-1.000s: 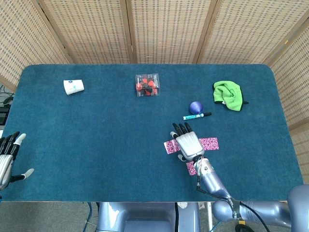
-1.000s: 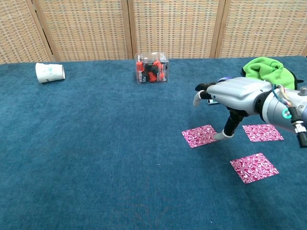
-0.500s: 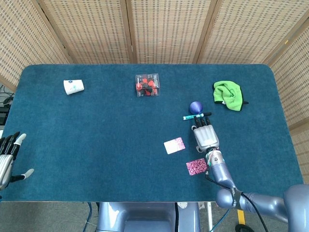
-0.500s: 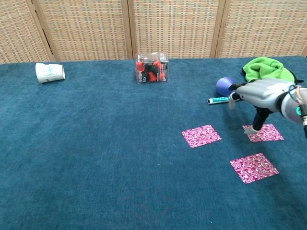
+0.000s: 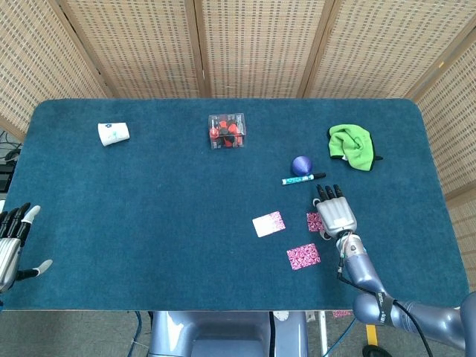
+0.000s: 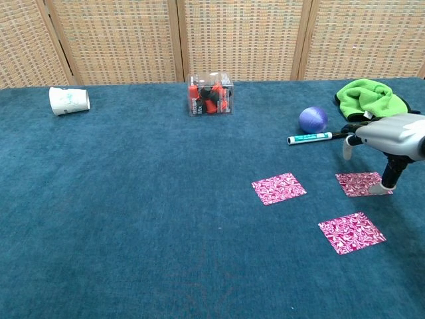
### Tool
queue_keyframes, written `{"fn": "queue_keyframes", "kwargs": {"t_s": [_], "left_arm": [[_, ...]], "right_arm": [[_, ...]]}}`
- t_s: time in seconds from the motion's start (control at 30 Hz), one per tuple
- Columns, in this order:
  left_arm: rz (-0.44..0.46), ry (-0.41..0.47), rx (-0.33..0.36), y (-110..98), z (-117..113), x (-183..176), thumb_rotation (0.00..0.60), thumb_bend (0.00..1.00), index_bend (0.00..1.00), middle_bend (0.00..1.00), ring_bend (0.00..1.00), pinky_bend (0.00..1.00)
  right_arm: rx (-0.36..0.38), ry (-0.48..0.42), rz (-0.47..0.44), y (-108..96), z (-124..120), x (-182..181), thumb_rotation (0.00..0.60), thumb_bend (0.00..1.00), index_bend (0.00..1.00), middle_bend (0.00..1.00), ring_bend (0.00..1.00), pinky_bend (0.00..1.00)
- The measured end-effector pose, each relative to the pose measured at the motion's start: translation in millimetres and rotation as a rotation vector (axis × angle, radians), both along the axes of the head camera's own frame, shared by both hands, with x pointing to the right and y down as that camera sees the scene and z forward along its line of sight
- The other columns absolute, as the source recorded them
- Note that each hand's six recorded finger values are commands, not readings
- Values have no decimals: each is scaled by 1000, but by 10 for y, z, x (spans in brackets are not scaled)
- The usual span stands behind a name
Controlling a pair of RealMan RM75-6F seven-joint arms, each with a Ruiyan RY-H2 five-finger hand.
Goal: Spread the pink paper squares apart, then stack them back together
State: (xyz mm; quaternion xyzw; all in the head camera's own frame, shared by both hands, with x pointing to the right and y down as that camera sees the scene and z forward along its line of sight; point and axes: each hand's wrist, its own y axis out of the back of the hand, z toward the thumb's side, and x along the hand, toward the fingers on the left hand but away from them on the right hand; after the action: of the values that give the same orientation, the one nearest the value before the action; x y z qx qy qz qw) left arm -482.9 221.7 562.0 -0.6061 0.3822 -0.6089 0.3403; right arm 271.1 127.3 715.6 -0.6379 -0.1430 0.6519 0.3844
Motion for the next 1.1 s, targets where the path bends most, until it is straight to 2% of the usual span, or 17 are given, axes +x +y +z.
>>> {"fn": "queue_keyframes", "kwargs": {"t_s": [0.6,1.1], "left_arm": [[-3,-5,2,-2,2,-2,600,0,0,0,0,0],[-5,-10,5,-2,2,-2,600,0,0,0,0,0]], "right_arm": [[0,-7,-9,46,173,187,600,260,303,0,0,0],[-6,-24,-8,67,253,207,600,260,303,0,0,0]]}}
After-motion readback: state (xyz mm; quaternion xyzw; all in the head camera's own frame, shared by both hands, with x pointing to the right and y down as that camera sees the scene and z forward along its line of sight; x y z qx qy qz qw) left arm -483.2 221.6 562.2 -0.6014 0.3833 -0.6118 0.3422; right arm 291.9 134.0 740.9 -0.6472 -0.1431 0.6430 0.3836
